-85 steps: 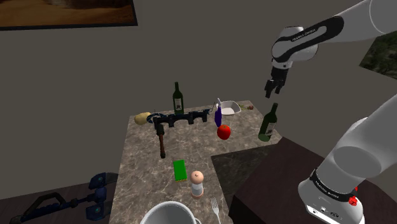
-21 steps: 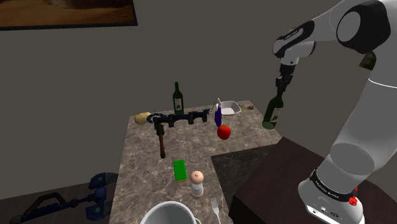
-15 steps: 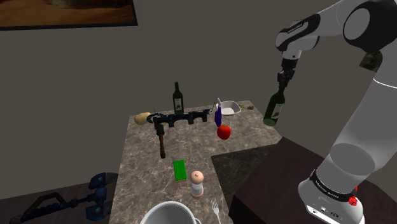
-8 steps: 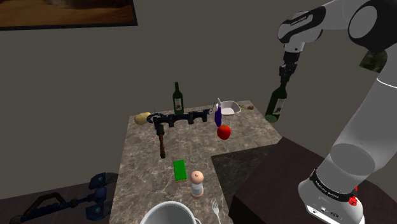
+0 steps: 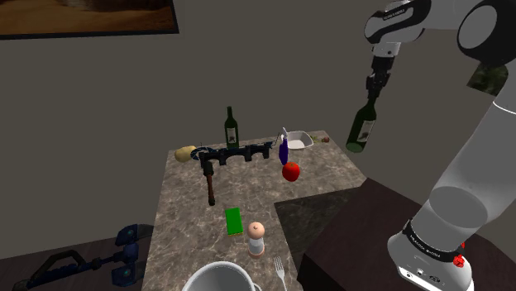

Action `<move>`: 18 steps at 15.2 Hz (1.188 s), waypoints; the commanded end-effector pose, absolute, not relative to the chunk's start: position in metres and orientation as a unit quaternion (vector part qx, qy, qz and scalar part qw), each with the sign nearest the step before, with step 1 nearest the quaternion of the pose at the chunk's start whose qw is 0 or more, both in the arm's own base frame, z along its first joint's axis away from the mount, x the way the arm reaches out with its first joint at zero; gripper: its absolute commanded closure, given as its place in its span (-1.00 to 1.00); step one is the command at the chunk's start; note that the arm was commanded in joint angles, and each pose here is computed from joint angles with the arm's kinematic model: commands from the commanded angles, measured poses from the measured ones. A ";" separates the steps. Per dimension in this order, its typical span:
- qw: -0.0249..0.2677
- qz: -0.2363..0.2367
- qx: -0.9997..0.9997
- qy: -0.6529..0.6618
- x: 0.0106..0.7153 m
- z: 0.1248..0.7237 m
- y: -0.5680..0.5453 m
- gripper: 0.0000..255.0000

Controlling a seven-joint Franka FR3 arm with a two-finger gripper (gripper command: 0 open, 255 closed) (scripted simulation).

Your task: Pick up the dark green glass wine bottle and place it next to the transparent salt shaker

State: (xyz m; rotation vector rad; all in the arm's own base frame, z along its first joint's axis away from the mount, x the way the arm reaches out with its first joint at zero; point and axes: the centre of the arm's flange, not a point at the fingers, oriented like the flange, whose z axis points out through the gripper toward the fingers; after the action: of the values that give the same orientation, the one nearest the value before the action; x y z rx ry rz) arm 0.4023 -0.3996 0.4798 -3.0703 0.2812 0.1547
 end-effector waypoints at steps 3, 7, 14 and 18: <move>0.027 0.050 -0.994 0.091 0.402 0.501 -0.398 1.00; 0.027 0.050 -0.994 0.091 0.402 0.522 -0.398 1.00; 0.027 0.050 -0.994 0.091 0.402 0.559 -0.398 1.00; 0.027 0.050 -0.994 0.091 0.402 0.580 -0.398 1.00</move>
State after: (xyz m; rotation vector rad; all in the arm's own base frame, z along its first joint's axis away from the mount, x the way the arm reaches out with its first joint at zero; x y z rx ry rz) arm 0.4023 -0.3970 0.5758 -3.0705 0.2809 0.1548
